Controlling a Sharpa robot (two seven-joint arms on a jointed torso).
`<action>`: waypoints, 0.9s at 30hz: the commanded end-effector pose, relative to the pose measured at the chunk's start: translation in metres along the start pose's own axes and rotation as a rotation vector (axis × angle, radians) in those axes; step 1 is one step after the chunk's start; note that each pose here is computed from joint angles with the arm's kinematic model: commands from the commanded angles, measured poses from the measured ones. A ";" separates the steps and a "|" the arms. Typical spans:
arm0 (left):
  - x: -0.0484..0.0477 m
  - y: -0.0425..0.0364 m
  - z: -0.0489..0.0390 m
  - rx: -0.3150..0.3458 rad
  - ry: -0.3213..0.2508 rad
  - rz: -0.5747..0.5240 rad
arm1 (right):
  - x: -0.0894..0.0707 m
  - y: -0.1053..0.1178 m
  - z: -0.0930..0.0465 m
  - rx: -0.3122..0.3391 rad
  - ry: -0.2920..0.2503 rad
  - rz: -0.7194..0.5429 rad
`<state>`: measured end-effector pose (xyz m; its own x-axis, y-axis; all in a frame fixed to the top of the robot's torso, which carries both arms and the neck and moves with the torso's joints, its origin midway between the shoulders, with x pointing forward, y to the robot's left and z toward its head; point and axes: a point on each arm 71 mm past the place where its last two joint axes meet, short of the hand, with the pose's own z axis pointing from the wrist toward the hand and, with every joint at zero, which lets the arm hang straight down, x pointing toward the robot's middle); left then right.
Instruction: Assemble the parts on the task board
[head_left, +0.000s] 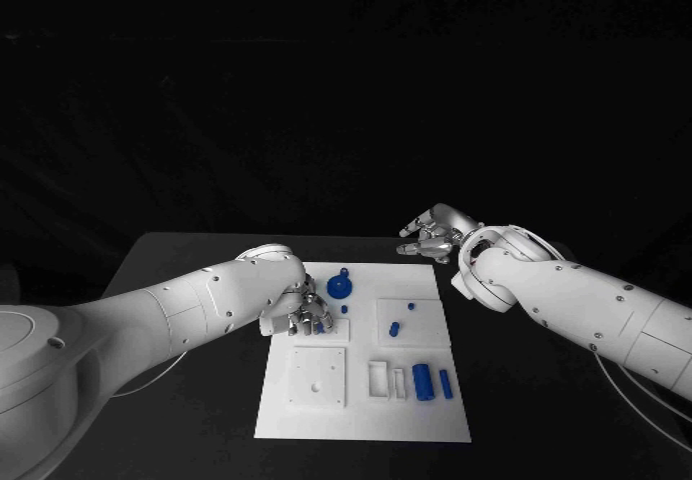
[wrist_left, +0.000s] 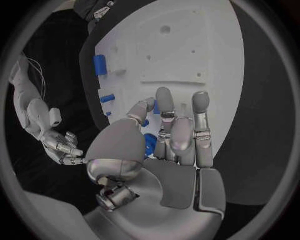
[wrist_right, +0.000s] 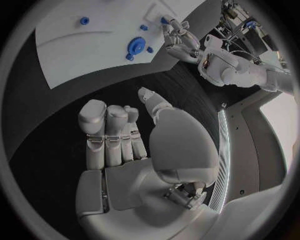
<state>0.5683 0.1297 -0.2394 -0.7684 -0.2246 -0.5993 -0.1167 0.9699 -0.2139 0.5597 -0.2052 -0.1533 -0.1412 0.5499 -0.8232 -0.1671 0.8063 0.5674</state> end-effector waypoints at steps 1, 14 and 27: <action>0.0108 0.0025 0.0038 -0.008 0.055 0.022 | 0.001 0.001 0.000 -0.005 0.010 -0.004; 0.0115 0.0041 0.0035 -0.008 0.071 0.031 | 0.002 0.000 0.000 -0.004 0.011 -0.004; 0.0102 0.0045 0.0041 -0.021 0.068 0.050 | 0.002 0.000 0.000 -0.004 0.010 -0.004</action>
<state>0.5678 0.1308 -0.2400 -0.7864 -0.2110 -0.5806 -0.1058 0.9720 -0.2099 0.5597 -0.2056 -0.1545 -0.1423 0.5498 -0.8231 -0.1649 0.8068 0.5674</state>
